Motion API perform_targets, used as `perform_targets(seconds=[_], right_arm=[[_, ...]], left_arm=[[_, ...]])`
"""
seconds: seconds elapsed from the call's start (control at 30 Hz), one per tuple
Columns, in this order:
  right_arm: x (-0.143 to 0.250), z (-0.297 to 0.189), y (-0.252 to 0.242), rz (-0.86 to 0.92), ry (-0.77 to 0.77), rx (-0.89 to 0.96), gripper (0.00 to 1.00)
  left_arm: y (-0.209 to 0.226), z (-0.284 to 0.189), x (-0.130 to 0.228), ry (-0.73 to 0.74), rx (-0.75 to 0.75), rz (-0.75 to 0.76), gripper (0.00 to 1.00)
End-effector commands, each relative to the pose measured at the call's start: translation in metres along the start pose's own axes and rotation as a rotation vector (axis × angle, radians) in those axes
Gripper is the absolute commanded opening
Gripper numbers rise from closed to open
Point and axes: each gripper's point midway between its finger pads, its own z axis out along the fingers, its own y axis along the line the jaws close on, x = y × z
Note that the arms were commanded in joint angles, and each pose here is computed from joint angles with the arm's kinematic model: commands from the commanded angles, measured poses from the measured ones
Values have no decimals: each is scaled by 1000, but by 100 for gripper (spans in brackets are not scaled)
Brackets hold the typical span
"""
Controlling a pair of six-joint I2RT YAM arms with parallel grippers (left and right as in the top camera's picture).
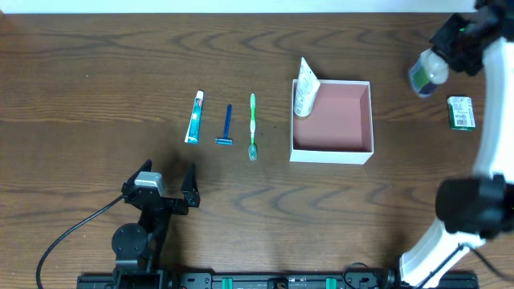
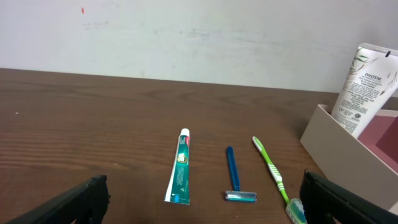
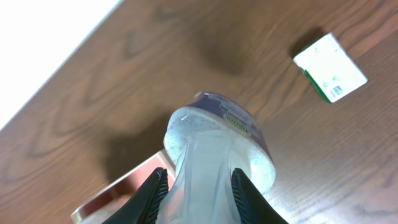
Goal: Pack container
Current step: 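Carry the soap pump bottle into the box and release it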
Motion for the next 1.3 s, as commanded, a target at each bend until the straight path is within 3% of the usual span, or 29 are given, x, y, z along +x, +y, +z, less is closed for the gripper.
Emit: perform_targets(seconds=[0.0, 0.27, 1.27], right_arm=[[11, -57, 22, -94, -45, -136, 18], [61, -87, 44, -277, 18, -179, 18], [139, -8, 114, -375, 218, -122, 20]], left_arm=[[1, 1, 16, 43, 3, -10, 98], [1, 1, 16, 43, 3, -10, 98], [1, 1, 16, 43, 3, -10, 98]])
